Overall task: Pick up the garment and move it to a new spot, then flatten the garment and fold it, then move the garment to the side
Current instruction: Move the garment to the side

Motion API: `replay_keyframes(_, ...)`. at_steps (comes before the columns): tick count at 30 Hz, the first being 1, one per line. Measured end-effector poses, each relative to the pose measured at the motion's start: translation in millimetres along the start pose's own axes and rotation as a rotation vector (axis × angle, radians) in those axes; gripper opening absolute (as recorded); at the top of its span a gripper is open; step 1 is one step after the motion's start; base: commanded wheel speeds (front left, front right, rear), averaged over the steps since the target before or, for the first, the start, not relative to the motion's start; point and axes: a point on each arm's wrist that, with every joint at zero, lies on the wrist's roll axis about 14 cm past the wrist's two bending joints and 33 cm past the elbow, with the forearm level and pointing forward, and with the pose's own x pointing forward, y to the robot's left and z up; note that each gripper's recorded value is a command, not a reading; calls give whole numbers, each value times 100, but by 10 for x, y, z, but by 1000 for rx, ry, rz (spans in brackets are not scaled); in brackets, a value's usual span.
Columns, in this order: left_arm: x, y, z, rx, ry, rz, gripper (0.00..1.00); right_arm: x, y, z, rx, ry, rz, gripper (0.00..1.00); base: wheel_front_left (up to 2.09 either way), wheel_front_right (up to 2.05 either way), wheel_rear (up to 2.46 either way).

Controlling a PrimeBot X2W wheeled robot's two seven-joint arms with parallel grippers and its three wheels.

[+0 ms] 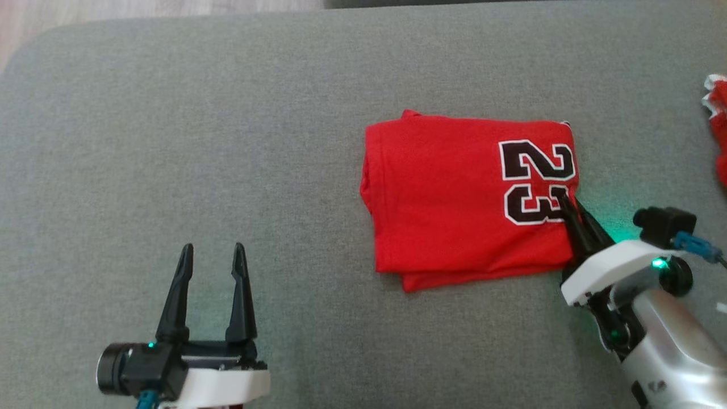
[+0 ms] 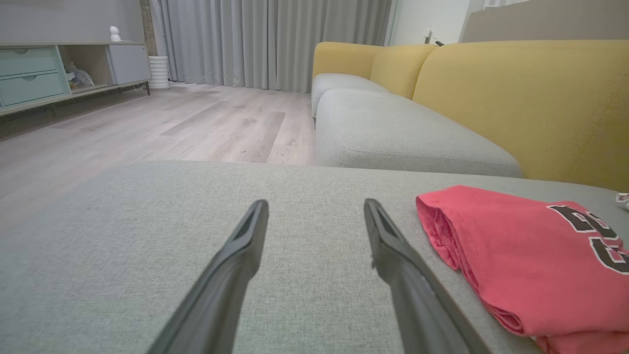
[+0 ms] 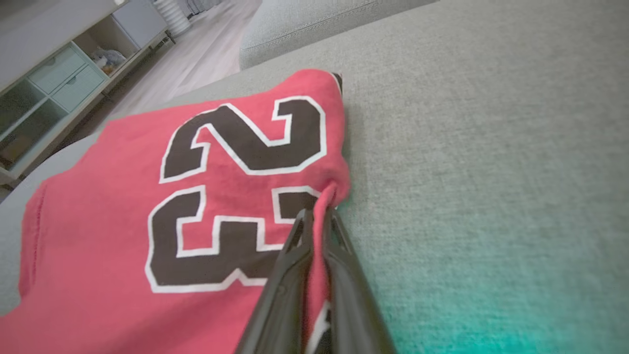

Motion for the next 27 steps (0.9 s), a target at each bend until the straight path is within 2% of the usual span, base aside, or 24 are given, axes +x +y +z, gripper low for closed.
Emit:
replay_keyframes(6, 71, -40, -57, -2, 15, -10, 100, 40, -126, 145, -40, -38, -6, 0, 0, 0, 0)
replay_keyframes(12, 232, -156, -159, -1, 36, -51, 100, 94, -531, 694, -167, -127, -59, 0, 0, 0, 0)
replay_keyframes(13, 308, -206, -194, -6, 41, -67, 100, 90, -687, 884, -212, -154, -86, 0, 0, 0, 0)
replay_keyframes(19, 564, -386, -339, -13, 59, -130, 100, -11, -1200, 1371, -314, -206, -204, 0, 0, 0, 0)
replay_keyframes(27, 871, -639, -545, -50, 79, -203, 100, -378, -1867, 1765, -389, -219, -411, 0, 0, 0, 0)
